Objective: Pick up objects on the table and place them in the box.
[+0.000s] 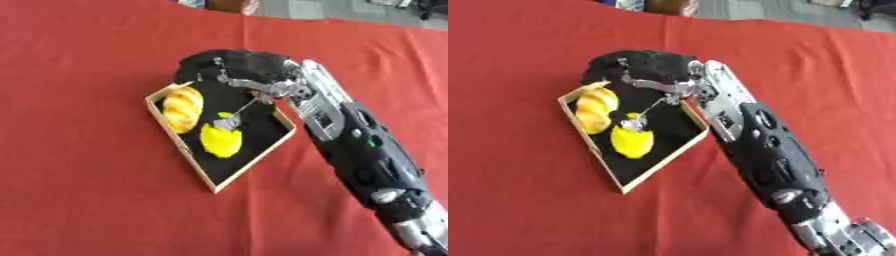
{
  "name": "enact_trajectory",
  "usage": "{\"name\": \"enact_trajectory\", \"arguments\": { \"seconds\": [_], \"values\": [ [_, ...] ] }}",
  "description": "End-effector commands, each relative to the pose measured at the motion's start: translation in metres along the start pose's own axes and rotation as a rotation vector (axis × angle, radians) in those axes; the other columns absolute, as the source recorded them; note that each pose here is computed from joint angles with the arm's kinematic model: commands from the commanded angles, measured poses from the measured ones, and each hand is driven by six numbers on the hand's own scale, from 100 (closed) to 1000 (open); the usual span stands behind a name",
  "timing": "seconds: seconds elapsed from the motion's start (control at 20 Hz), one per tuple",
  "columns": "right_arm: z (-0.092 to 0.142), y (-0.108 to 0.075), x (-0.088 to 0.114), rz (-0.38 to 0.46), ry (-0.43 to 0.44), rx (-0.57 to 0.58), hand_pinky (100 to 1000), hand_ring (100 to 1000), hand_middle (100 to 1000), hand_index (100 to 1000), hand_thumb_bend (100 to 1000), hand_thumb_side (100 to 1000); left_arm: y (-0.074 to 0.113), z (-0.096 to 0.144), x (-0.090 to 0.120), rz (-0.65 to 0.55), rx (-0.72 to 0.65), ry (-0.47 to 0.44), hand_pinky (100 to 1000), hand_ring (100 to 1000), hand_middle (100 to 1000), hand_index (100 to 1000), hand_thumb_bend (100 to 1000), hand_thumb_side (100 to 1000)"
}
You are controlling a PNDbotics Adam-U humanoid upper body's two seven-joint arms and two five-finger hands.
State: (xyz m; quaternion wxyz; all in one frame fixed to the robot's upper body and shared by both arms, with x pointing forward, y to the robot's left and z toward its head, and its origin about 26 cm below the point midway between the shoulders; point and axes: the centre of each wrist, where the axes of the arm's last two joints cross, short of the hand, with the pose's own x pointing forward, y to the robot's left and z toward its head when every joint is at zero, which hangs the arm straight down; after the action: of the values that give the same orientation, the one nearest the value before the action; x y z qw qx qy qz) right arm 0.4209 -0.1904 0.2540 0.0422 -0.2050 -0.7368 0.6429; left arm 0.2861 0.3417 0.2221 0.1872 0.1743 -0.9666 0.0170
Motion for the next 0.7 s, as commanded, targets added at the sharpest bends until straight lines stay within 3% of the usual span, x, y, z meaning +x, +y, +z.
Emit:
{"name": "enact_trajectory", "arguments": {
  "seconds": [0.05,0.35,0.7],
  "values": [
    [0.007,-0.027,-0.001,0.055,-0.017,-0.052,976,1000,923,962,100,515,0.002,-0.005,0.005,-0.002,-0.008,-0.021,828,696,843,875,100,674],
    [0.016,-0.053,-0.004,0.058,-0.025,-0.099,962,1000,913,961,100,466,0.002,-0.006,0.005,-0.002,-0.01,-0.022,828,696,843,875,100,672],
    [0.038,-0.1,-0.008,-0.056,0.005,-0.266,951,992,898,947,100,352,0.002,-0.006,0.005,-0.004,-0.009,-0.026,828,697,842,875,100,668]
  ]
}}
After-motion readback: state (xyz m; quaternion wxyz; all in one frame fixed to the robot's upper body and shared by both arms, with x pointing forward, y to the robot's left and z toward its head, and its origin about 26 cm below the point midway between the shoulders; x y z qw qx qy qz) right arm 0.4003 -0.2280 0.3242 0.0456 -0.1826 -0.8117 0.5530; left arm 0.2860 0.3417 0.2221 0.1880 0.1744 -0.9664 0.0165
